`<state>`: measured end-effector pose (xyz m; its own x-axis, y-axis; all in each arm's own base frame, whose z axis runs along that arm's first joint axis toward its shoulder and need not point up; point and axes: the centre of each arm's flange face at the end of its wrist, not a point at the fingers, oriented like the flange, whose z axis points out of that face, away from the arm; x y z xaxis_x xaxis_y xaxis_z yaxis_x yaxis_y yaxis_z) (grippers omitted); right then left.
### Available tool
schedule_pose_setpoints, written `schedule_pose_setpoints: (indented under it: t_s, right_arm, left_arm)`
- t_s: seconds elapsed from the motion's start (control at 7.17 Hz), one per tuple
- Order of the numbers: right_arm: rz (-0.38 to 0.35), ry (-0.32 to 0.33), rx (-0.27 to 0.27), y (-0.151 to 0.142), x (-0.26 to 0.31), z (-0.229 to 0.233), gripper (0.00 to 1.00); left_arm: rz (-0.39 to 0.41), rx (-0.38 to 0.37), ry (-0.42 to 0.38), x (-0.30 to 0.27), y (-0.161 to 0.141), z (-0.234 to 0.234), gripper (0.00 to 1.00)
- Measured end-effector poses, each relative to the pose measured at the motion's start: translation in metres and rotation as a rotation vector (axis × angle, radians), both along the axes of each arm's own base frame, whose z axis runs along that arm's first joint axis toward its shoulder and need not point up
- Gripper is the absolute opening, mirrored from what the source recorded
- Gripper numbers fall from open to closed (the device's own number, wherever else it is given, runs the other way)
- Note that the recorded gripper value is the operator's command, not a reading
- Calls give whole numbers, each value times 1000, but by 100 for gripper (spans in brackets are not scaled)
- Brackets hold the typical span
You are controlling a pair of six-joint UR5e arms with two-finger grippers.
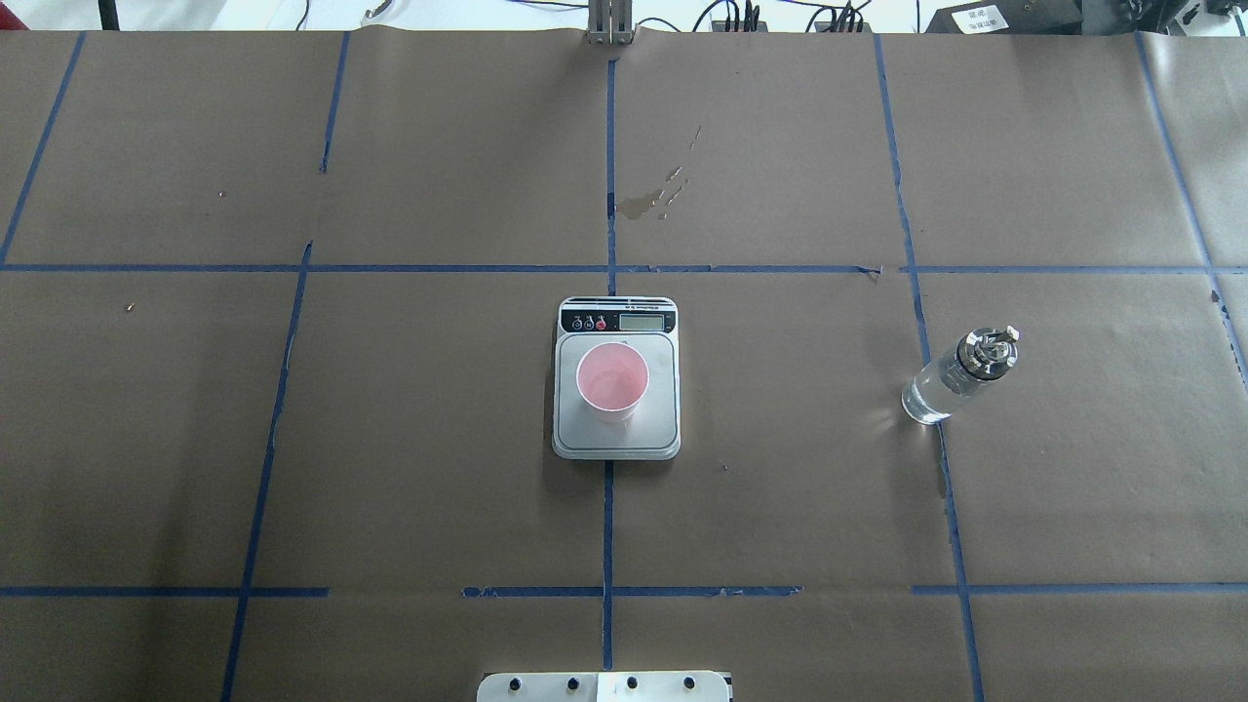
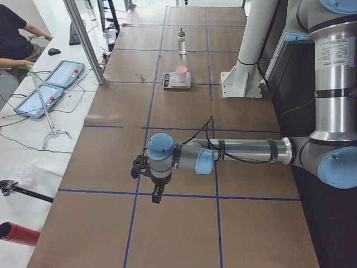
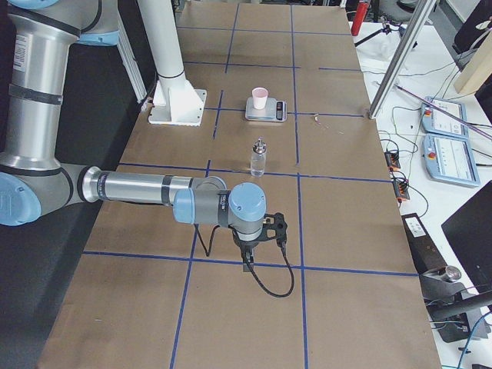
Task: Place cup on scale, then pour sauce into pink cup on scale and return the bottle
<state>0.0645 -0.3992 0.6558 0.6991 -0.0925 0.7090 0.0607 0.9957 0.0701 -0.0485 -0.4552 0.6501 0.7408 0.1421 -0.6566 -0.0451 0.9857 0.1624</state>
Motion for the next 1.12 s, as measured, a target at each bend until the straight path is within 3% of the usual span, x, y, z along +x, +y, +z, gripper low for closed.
schedule_pose_setpoints:
  t_s: [0.28,0.7,1.12]
  right_arm:
    - [41,0,-25,-3,0,-4,100]
    - [98,-4,-6,-11,0,-12,100]
    - [110,-6,-3,-12,0,-13,100]
  left_arm:
    - [-36,11,12,0,-4,-11,100]
    - [-44,102,23,0,-8,-23,100]
    - [-70,127,34,1,-12,-31,100]
